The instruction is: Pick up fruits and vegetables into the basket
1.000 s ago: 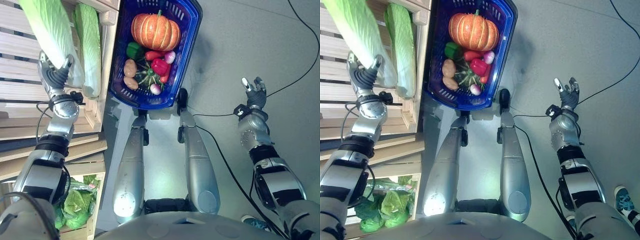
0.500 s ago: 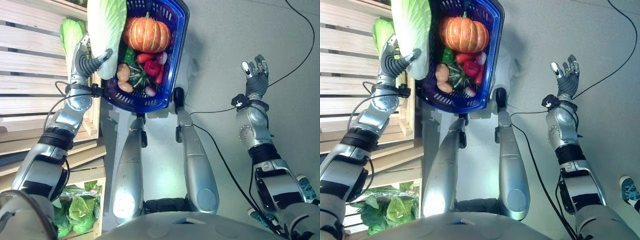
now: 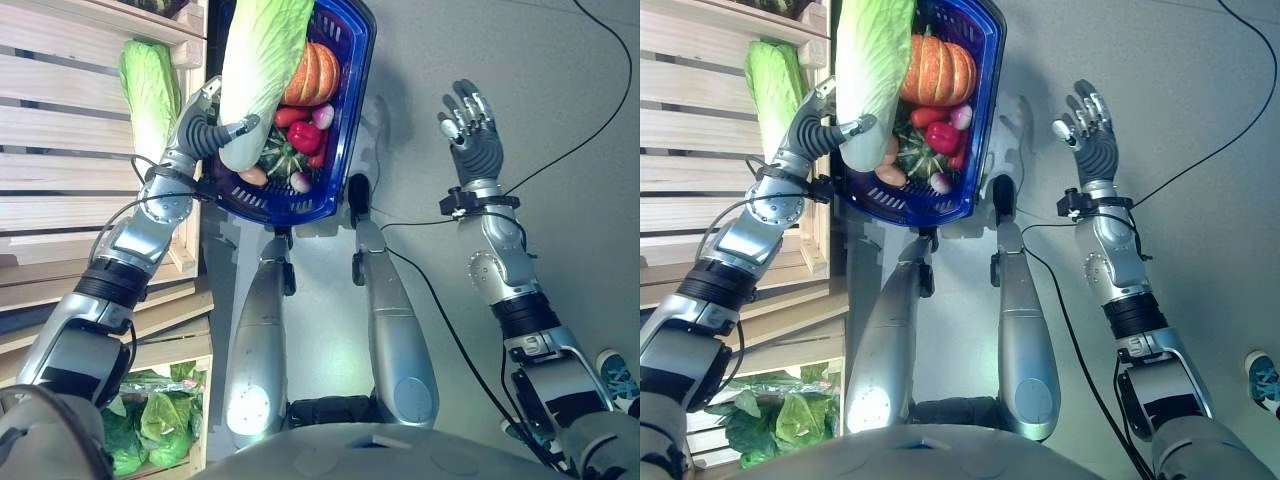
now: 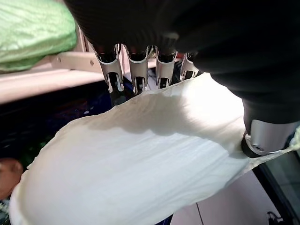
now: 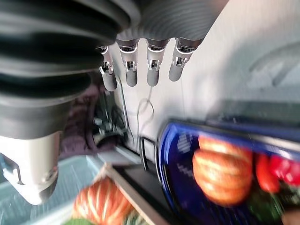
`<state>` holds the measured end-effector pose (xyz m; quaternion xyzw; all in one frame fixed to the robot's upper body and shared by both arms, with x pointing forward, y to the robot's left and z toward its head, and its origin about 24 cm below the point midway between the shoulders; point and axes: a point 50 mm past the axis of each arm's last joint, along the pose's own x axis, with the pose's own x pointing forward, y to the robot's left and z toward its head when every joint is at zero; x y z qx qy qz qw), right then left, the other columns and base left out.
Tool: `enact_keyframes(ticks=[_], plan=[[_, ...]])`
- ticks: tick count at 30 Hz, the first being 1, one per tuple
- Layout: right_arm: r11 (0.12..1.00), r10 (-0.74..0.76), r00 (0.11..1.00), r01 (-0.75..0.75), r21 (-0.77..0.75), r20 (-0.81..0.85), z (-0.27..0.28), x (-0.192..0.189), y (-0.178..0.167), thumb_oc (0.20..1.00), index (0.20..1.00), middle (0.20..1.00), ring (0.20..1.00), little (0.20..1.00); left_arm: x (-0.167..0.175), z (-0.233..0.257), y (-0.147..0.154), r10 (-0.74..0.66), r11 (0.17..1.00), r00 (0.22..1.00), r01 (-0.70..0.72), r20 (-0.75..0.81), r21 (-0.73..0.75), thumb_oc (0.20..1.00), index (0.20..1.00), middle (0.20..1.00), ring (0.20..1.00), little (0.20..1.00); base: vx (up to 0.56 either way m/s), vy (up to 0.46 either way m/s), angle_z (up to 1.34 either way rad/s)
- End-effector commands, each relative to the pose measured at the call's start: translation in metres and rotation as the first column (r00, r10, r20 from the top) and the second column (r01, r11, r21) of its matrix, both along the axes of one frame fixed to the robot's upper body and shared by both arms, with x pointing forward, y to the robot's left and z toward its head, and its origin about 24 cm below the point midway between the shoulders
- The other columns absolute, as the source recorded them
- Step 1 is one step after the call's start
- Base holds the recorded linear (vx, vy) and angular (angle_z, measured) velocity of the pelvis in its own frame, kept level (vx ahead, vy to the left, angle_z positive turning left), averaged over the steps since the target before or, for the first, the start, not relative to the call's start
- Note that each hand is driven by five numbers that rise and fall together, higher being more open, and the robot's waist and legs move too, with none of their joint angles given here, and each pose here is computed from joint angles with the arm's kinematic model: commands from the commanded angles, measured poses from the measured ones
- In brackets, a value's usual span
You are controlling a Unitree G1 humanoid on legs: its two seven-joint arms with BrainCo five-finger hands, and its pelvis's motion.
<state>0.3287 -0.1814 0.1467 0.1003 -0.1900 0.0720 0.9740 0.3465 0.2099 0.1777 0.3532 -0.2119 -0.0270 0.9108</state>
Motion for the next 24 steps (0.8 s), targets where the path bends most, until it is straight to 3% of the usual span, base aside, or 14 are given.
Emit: enact_keyframes(ticks=[1,12,24], plan=[[0.991,0.131,0.99,-0.13,-0.021,0.06,0.014,-0.014,0.007,1.0,1.0,1.0,1.0,1.0,-0.014,0.011,-0.021,-0.155,0.985,0.985,0.149,0.071,0.084,0.2,0.2,0.2,0.2,0.2,0.0,0.0,0.0],[0.924,0.379,0.925,-0.378,-0.062,0.011,0.019,-0.019,0.043,1.0,1.0,1.0,1.0,1.0,-0.02,0.006,-0.051,-0.318,0.94,0.948,0.31,0.033,0.143,0.2,0.2,0.2,0.2,0.2,0.0,0.0,0.0],[0.887,0.46,0.888,-0.46,-0.046,-0.004,0.027,-0.02,0.06,1.0,1.0,1.0,1.0,1.0,-0.024,0.009,-0.071,-0.424,0.89,0.905,0.414,0.013,0.193,0.2,0.2,0.2,0.2,0.2,0.0,0.0,0.0]])
